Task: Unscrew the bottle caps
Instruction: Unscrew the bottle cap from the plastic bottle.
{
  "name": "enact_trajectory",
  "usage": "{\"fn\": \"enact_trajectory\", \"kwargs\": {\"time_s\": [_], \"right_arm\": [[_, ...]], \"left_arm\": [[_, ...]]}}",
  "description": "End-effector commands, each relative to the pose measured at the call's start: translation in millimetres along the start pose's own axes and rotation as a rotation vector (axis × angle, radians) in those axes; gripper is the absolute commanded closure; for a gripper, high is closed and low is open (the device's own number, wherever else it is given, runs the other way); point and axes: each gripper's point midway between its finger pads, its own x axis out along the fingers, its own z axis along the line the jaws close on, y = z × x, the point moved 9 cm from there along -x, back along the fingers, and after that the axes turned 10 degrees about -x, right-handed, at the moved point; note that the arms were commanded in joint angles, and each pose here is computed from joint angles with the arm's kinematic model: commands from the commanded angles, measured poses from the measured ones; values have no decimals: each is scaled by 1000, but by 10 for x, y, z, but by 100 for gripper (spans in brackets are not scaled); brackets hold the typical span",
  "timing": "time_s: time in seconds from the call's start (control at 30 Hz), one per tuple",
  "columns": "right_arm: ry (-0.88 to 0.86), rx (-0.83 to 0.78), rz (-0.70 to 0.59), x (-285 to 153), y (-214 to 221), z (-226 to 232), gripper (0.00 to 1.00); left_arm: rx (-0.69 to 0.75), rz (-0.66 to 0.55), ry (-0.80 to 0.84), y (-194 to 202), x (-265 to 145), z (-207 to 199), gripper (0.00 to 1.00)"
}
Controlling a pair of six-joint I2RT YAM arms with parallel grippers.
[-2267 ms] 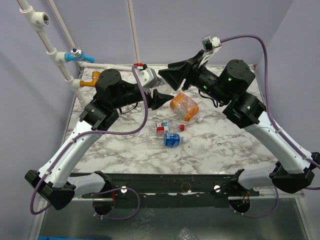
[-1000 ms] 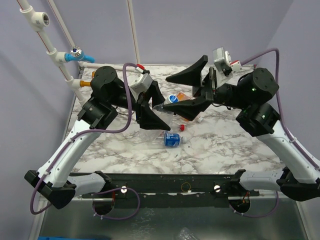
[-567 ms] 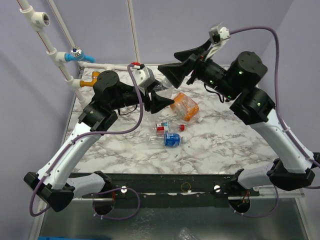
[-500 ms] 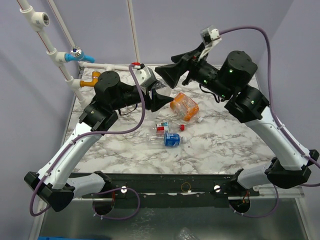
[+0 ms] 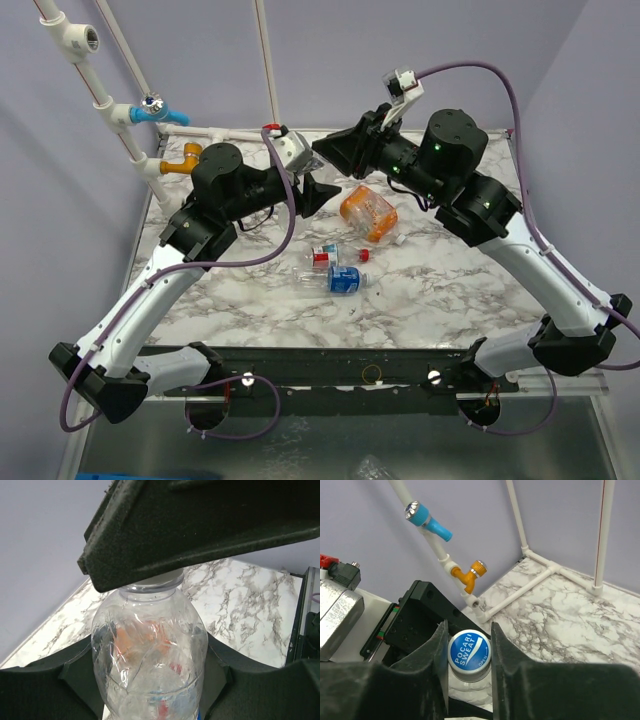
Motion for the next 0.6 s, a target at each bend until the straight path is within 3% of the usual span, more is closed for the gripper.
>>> {"fn": "enact_trajectory", "kwargs": {"time_s": [0.0,0.1,0.23,0.43,0.57], "right_arm": [[8,4,-18,-38,3,-4,84],[-27,-24,-48,-99,-46,20,94],[-170,-109,-124,-262,-176,127,98],[-656,-248,-218,-708,-226,483,99],[-891,-283,-234,-896,-181,617,99]], "left_arm": [[9,-6,-4,0,0,14,100],[-11,-8,50,-19,-6,-45,100],[-119,14,266,-67,-35,-279,100],[-284,112,751,-204,-266,-724,100],[-291,158,893,-256,-376,-838,100]]}}
